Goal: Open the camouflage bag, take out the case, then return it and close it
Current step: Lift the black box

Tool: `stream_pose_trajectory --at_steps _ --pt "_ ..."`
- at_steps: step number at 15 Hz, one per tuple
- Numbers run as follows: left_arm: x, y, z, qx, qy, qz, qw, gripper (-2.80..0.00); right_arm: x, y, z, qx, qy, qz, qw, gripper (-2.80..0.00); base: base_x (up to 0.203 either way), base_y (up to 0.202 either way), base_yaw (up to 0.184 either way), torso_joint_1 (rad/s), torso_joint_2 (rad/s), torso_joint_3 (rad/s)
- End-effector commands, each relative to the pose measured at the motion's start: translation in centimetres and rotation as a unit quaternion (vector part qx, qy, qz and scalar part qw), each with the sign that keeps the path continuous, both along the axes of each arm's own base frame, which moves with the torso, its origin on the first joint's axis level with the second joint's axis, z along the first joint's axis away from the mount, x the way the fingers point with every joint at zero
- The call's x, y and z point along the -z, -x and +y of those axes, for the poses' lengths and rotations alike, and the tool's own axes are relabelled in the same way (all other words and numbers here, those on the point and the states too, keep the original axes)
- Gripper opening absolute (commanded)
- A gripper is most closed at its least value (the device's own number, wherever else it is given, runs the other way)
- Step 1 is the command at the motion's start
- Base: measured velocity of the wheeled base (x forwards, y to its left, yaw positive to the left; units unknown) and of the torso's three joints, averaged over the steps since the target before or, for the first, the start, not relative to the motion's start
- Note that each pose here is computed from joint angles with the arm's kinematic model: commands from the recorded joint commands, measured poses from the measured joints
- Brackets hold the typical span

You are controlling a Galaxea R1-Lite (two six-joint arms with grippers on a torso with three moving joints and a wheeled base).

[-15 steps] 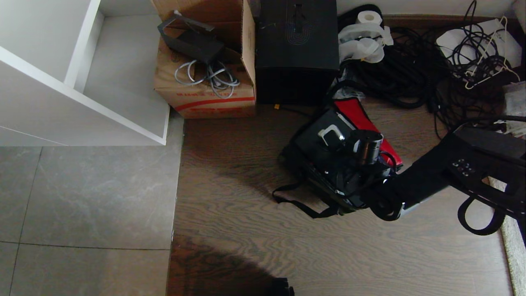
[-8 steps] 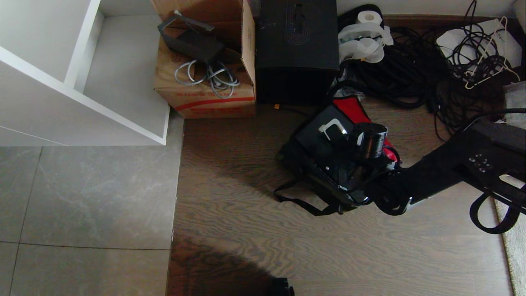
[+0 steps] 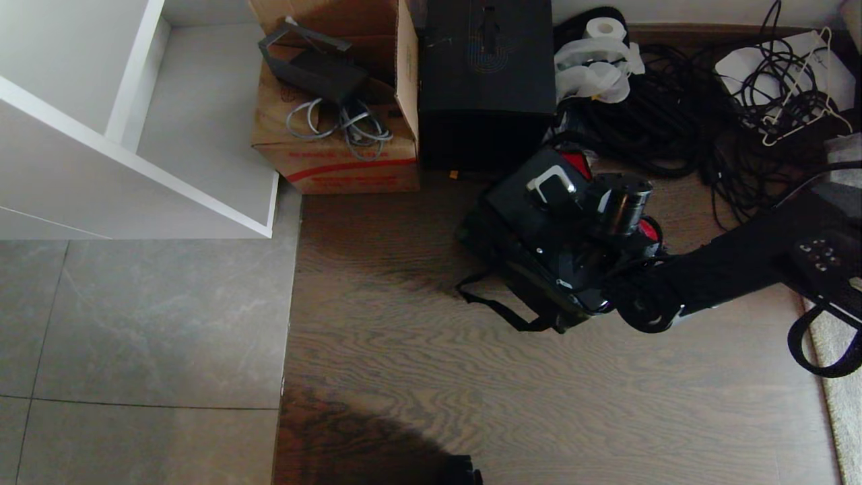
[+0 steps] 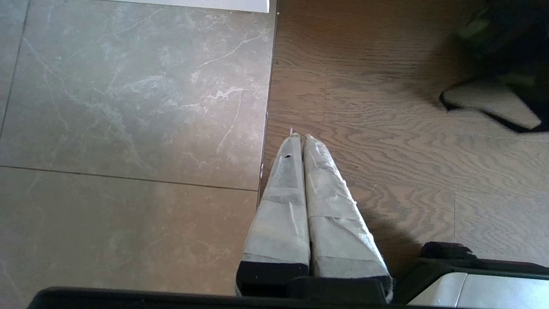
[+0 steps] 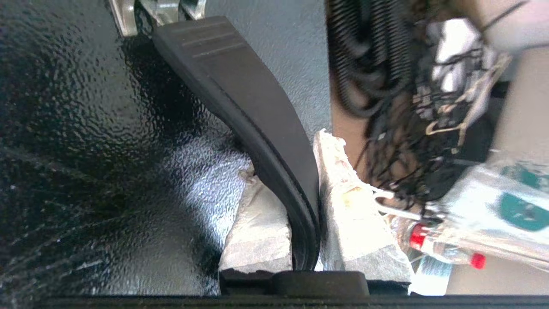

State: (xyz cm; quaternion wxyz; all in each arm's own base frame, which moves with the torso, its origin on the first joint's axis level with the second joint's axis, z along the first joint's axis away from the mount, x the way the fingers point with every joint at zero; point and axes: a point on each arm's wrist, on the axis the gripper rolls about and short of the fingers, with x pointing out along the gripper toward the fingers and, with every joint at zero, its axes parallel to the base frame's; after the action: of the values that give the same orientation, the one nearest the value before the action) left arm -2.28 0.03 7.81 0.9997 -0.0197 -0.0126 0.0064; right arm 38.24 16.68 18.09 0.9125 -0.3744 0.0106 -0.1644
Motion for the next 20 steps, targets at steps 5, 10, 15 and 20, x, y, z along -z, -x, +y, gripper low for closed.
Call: stream_pose_trajectory --at_steps 5,10,15,20 --pt "0.2 -0.1 0.0 -0.001 0.0 0.004 1.0 -2.8 0.9 0.1 -0.1 0.004 0.005 0.015 1.0 -2.8 0.0 0.0 0.0 0.0 0.0 0.0" --pt "0.2 -0.1 0.0 0.0 0.0 0.004 1.0 -2.8 2.3 -0.1 0.0 0.002 0.001 0.028 1.0 -2.8 0.0 0.0 0.0 0.0 0.0 0.0" --pt "0.2 -0.1 0.0 0.0 0.0 0.004 1.0 -2.8 3.3 -0.3 0.3 0.0 0.002 0.036 0.999 -2.8 0.0 0.0 0.0 0.0 0.0 0.0" --pt "0.2 -0.1 0.0 0.0 0.0 0.004 1.0 -2.8 5.3 -0.6 1.0 -0.005 0.006 0.054 0.999 -2.8 0.0 0.0 0.0 0.0 0.0 0.0"
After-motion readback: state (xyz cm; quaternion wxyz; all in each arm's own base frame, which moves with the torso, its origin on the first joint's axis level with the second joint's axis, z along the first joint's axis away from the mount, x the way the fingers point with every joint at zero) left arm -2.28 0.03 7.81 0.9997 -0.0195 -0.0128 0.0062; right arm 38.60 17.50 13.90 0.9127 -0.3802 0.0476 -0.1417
